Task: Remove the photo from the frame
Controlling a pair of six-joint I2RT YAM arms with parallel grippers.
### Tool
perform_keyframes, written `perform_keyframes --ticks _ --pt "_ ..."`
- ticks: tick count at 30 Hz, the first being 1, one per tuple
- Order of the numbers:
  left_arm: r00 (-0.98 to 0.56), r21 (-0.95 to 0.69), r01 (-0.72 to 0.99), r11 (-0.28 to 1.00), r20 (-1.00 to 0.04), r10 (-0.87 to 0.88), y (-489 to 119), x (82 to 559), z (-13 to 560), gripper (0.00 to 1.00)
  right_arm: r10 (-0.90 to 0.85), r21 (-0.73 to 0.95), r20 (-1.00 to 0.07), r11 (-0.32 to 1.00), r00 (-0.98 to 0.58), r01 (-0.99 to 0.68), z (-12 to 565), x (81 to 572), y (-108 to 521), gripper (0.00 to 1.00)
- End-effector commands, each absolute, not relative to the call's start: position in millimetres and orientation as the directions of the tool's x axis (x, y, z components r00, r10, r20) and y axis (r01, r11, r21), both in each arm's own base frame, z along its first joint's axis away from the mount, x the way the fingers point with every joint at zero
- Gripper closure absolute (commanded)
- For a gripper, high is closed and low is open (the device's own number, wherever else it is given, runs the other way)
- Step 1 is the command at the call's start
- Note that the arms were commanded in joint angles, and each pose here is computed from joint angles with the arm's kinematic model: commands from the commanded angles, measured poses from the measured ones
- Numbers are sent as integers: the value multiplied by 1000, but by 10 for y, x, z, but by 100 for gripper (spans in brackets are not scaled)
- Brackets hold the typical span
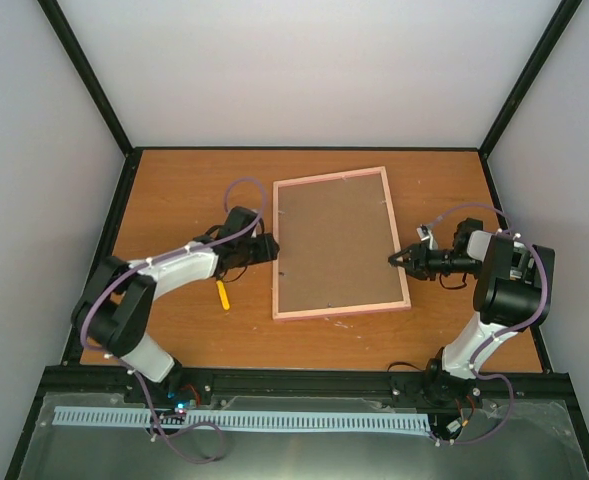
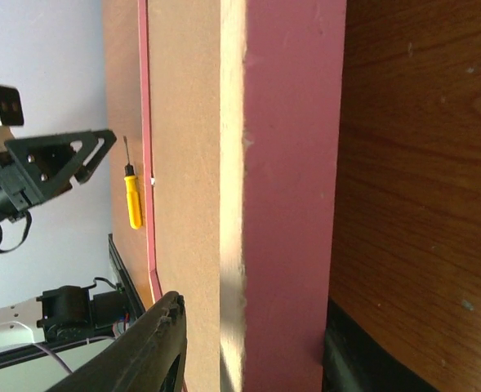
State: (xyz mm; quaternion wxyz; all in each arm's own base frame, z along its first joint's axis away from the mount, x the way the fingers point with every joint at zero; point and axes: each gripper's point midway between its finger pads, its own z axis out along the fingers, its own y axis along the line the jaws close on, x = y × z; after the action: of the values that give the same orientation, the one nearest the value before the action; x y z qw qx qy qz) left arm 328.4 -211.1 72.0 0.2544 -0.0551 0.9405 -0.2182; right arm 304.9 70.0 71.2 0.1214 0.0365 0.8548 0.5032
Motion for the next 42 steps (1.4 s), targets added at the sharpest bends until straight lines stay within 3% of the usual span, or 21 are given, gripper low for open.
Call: perform_keyframes --ticks 1,4,15,22,30,40,42 --pt "-860 -379 13 925 -477 -183 -2210 3577 679 35 183 889 -193 448 -964 -93 774 3058 741 62" --pt "-880 -335 -11 942 -445 -168 -2230 3666 481 38 183 890 -189 446 -965 -89 771 3060 741 62" --pt "-909 -252 -23 967 -398 -125 -2147 3618 119 73 182 872 -217 478 -959 -107 843 3082 714 58" --pt "-902 -255 -37 966 -407 -141 -2068 3532 106 98 183 793 -233 604 -955 -78 764 3148 561 36" --pt "-892 -328 -64 943 -405 -202 -2129 3515 165 99 162 695 -255 716 -953 -65 652 3201 383 30" --pt "-878 -394 -98 914 -398 -266 -2243 3441 383 98 116 675 -442 696 -890 -244 1077 3241 470 32" --pt "-878 -395 -103 913 -396 -270 -2219 3407 416 75 113 665 -474 695 -873 -272 1120 3227 486 32"
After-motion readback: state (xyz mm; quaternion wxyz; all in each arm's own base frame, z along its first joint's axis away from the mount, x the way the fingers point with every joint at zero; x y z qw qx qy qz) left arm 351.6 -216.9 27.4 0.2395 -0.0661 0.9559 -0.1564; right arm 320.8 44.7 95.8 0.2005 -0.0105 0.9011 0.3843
